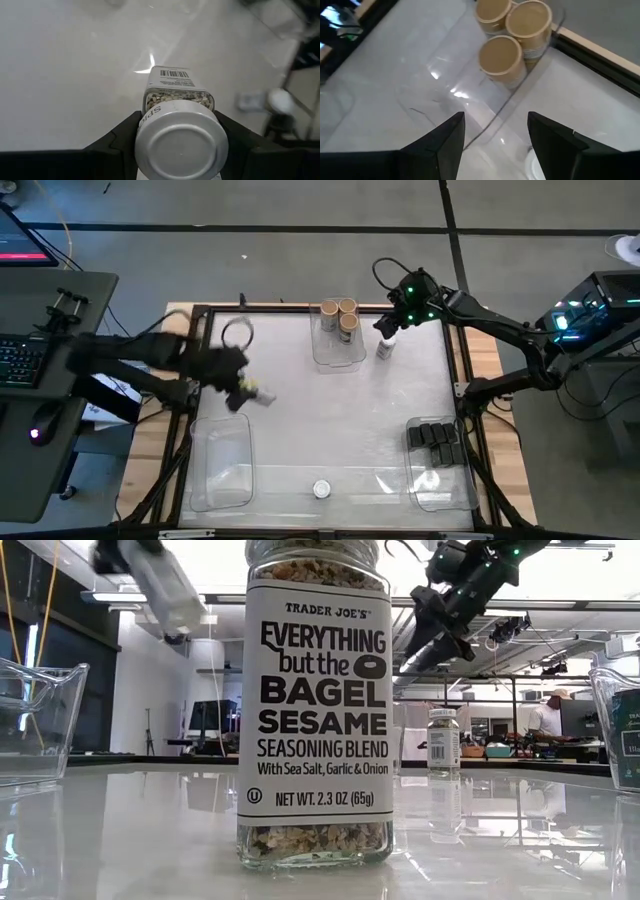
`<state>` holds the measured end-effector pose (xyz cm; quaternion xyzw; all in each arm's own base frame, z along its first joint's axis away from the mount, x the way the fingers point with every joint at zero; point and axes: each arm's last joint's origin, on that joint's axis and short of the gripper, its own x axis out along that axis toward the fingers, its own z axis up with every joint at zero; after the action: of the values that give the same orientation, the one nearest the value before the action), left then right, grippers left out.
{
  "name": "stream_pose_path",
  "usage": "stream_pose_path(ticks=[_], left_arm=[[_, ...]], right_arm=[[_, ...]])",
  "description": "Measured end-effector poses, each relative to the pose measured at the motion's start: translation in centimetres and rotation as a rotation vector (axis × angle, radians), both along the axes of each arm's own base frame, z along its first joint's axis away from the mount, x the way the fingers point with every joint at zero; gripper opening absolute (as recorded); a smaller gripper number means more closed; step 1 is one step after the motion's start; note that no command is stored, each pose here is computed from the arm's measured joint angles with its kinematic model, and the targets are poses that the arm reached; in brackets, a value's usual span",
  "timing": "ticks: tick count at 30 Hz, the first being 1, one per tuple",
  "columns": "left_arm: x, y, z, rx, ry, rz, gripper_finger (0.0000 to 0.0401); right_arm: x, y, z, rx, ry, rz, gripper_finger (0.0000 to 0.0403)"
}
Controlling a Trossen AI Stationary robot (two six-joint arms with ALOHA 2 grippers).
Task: Sort spices by type
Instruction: Put the white spice bottle into the left transparent bin
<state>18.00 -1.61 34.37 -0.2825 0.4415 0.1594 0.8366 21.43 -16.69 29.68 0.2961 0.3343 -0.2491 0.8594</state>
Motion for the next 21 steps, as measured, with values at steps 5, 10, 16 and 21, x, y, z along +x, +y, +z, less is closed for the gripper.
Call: stream_pose_path(ticks=[5,10,16,21], left_arm=[[-0.8,-5.1,-0.5,-0.068,0.04,-0.063,0.0168],[-1.7,-8.5,-2.1,0.0,0.183,-0.15,0.0168],[-3.5,-8.7,-3.0,0.229,0.346,-0.23,0.0168],[-3.4,-8.7,-3.8,0.281,0.367,-0.356,0.0168]], right_arm=[[0.2,0.2,0.2,0.067,-0.067,0.067,0.0212],[1.5,1.9,0.4,0.193,-0.149,0.157,0.0212],[3.9,5.7,0.6,0.243,-0.156,0.2,0.0212],[5.6,8.6,1.1,0.216,-0.186,0.131,0.0212]])
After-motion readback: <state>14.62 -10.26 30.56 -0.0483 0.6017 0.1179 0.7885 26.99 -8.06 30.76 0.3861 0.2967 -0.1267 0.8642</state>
